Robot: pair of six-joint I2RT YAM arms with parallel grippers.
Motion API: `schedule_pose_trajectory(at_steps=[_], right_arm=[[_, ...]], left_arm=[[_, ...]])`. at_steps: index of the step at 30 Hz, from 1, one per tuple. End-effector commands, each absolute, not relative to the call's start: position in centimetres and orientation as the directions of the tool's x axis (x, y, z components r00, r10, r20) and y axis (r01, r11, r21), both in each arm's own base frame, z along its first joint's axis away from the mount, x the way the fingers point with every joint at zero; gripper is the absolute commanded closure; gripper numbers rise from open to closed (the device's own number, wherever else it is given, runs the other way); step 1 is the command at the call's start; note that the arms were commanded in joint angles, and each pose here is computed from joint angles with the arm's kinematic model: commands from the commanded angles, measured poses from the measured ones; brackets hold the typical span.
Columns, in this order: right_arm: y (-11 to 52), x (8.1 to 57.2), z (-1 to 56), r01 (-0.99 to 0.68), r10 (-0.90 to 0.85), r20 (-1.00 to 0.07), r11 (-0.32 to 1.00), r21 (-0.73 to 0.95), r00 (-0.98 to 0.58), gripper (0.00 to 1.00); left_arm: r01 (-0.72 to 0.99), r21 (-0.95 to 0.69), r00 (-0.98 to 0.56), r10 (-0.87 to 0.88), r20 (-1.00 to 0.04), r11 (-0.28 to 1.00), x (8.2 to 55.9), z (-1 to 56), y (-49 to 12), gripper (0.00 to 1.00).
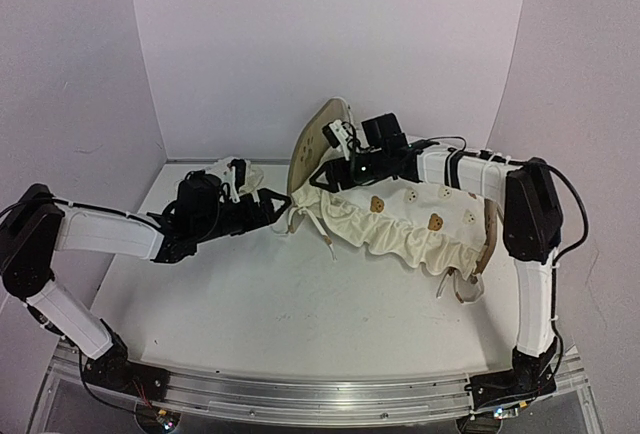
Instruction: Set up the pet bed
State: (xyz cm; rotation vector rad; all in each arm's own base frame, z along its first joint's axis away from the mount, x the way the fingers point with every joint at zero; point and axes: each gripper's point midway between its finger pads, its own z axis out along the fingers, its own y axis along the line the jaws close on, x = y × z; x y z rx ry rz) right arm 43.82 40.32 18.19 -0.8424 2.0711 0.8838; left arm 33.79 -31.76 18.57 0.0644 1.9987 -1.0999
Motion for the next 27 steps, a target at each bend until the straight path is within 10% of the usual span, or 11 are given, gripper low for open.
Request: schedule_pose_trajectory(at_steps=[1,8,18,23,27], right_arm=[[43.6,44.6,20.6,-0.811,-0.203,-0.856,0.479,0.337,-0.476,0.37],[47.4,38.6,13.8,-0.82,-0.324,-0.771,0.387,0.421,-0.549,0.61],[46.0,37.0,10.6,-0.733,-0.308,-0.683,0.456,0.505,-0.662,0.29],[41.7,33.1,21.3,-0.799,-0.33,-0.75,0.428,0.421,-0.572,0.21],[30.4,33.8,24.8,-0.673,-0.4,-0.737,0.733,0.1,-0.545,0.13]], left_arm=[[0.436,-0.702,-0.615,-0.383,-0.689,0.563,32.8,21.3,-30.8,0.05],[0.433,-0.684,-0.58,-0.399,-0.71,0.587,32.7,21.6,-29.3,0.05],[0.407,-0.679,-0.605,-0.377,-0.702,0.611,33.4,19.5,-29.2,0.04],[0.397,-0.689,-0.628,-0.369,-0.685,0.606,33.2,18.7,-29.3,0.04],[0.412,-0.667,-0.625,-0.34,-0.703,0.621,33.3,18.1,-29.6,0.04]])
